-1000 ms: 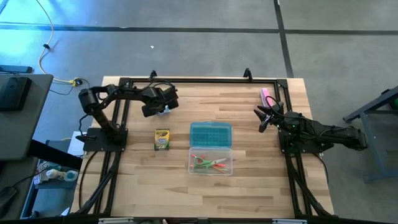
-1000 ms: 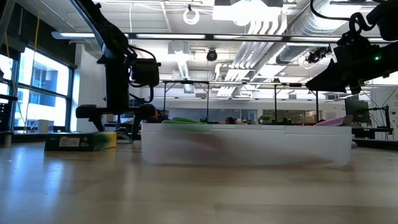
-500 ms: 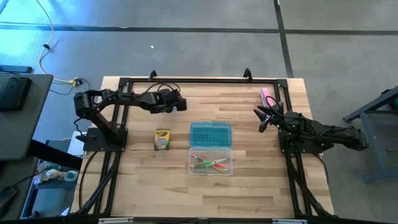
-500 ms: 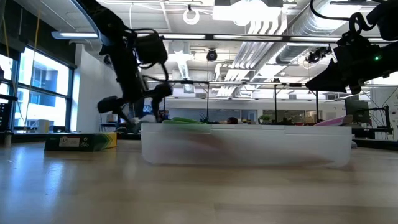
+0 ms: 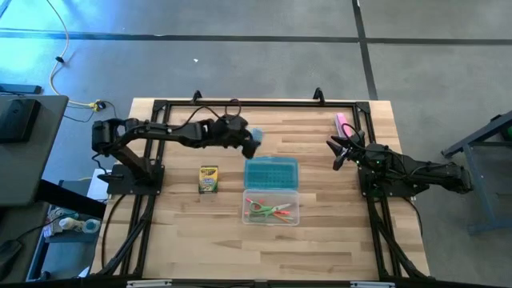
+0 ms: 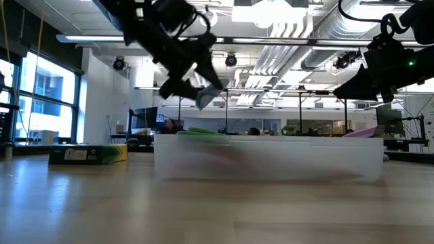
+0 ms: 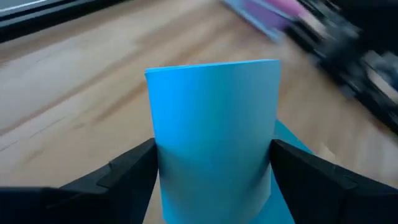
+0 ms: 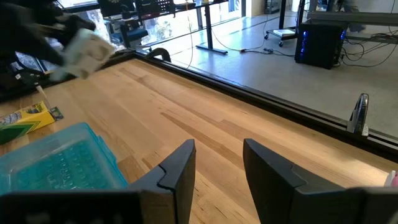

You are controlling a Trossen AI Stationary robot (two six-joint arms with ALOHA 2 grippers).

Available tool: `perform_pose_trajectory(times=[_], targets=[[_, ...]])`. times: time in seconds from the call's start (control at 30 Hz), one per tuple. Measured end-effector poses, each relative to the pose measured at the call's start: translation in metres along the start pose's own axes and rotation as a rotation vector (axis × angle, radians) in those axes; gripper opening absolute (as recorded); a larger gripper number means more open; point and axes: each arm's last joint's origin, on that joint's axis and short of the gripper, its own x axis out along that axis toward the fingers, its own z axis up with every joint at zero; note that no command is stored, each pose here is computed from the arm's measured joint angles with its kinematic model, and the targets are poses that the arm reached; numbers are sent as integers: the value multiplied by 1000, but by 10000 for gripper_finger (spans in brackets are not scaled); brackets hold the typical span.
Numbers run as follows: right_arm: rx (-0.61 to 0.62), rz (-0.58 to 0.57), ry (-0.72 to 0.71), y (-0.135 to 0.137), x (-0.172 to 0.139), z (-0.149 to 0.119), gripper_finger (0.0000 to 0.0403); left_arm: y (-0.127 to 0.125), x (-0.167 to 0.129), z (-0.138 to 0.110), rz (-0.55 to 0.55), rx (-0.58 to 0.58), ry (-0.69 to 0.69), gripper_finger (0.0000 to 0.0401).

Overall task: Pack school essentials
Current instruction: Put the blue sticky note into the blue supply box

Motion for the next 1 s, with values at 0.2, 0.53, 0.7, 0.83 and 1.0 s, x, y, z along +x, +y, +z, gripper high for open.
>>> perform_pose_trajectory(times=[0.2,0.53,0.7,0.83,1.0], targets=[[0,0,0,0,0,0,126,-45,-11,0,-133,251,9,289],[0,0,0,0,0,0,126,-97,-21,-35,-244,492,35,289],[0,0,0,0,0,0,126,-116,-13,-52,-274,535,60,289],[0,0,0,0,0,0,126,-137,-6,-56,-321,580,63,289],[0,0,0,0,0,0,126,-162,7,-64,-369,664,90,289]])
